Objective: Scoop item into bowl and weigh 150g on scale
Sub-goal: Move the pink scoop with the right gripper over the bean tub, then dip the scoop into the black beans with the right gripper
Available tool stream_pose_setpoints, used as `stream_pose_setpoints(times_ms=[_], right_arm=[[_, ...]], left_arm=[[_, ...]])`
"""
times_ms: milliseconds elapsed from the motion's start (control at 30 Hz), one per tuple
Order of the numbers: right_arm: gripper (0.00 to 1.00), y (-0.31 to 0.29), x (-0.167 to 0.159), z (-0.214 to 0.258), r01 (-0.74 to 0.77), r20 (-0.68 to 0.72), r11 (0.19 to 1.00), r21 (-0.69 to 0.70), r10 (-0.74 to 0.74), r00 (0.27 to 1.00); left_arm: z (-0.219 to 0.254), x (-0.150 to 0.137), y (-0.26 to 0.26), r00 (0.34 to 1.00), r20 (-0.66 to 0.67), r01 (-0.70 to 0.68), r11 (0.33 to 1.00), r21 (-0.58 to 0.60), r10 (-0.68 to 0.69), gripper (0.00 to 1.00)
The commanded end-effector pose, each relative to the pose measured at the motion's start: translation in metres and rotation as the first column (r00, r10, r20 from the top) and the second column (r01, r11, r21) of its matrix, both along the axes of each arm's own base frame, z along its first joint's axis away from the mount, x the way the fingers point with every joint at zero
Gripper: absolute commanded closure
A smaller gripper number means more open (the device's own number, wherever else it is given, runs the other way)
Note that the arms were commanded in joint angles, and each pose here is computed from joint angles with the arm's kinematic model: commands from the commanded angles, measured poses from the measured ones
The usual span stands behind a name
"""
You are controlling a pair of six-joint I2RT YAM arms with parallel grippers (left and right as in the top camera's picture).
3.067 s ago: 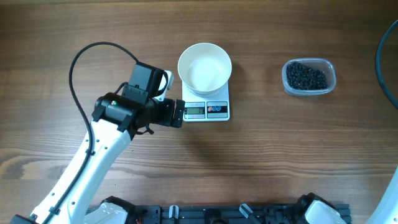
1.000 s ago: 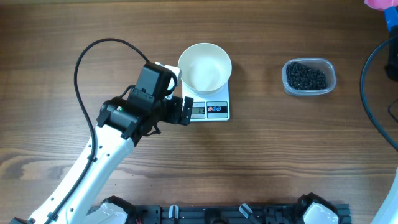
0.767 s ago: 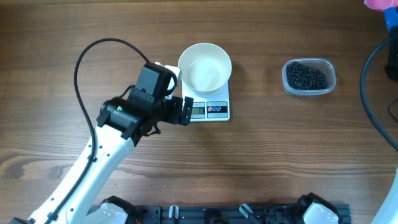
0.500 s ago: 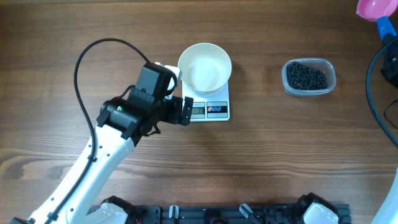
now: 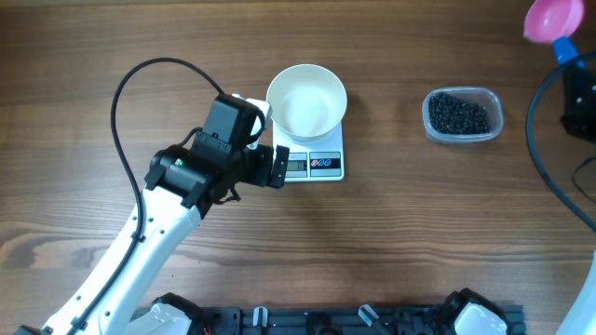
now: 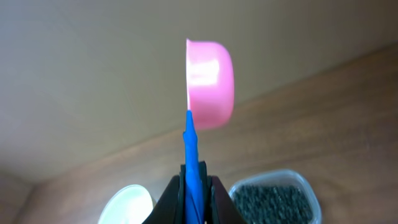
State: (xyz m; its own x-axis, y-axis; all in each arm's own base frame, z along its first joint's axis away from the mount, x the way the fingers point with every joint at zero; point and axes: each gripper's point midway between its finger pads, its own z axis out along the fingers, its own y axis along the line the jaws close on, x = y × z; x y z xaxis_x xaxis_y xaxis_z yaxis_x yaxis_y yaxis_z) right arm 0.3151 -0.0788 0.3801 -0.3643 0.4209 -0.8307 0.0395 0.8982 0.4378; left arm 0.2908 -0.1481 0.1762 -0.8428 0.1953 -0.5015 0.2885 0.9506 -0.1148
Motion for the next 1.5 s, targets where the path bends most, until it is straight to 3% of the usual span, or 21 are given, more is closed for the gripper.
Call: stream_pose_setpoints(times_ms=[0,167,267,333,433,567,1033,1333,1467], right_arm=[[0.96,0.002,0.000,-0.021,-0.082,-0.067,0.992,-0.097,0.075,0.995],[0.96,-0.013,-0.017,-0.092,-0.099,-0.360,0.985,-0.144,0.041,0.932],[0.96,-0.015,-0.008,-0.106,-0.116,-0.414,0.974,-0.193,0.026,0.910],[0.96,0.005,0.004,-0.125,-0.233,-0.470,0.951,-0.204,0.113,0.875],[0.96,0.006,0.014,-0.155,-0.273,-0.591,0.911,-0.309,0.041,0.806],[0.96,-0.003,0.017,-0.166,-0.271,-0.630,0.887,-0.373,-0.027,0.776],[0.96,-0.012,0.047,-0.231,-0.291,-0.730,0.909,-0.296,-0.019,0.683],[0.96,0.011,0.046,-0.246,-0.349,-0.743,0.922,-0.165,0.117,0.659],[0.96,0.036,0.037,-0.257,-0.419,-0.730,0.907,-0.047,0.255,0.634]], left_arm=[[-0.002,0.000,0.001,1.000,-0.006,-0.011,1.000,0.000,0.011,0.00],[-0.002,0.000,0.001,1.000,-0.006,-0.011,1.000,0.000,0.011,0.00],[-0.002,0.000,0.001,1.000,-0.006,-0.011,1.000,0.000,0.011,0.00],[-0.002,0.000,0.001,1.000,-0.006,-0.011,1.000,0.000,0.011,0.00],[-0.002,0.001,0.001,1.000,-0.006,-0.011,1.000,0.000,0.011,0.00],[-0.002,0.000,0.001,1.000,-0.006,-0.011,1.000,0.000,0.011,0.00],[-0.002,0.000,0.001,1.000,-0.006,-0.011,1.000,0.000,0.011,0.00],[-0.002,0.000,0.001,1.000,-0.006,-0.011,1.000,0.000,0.011,0.00],[-0.002,0.000,0.001,1.000,-0.006,-0.011,1.000,0.000,0.011,0.00]])
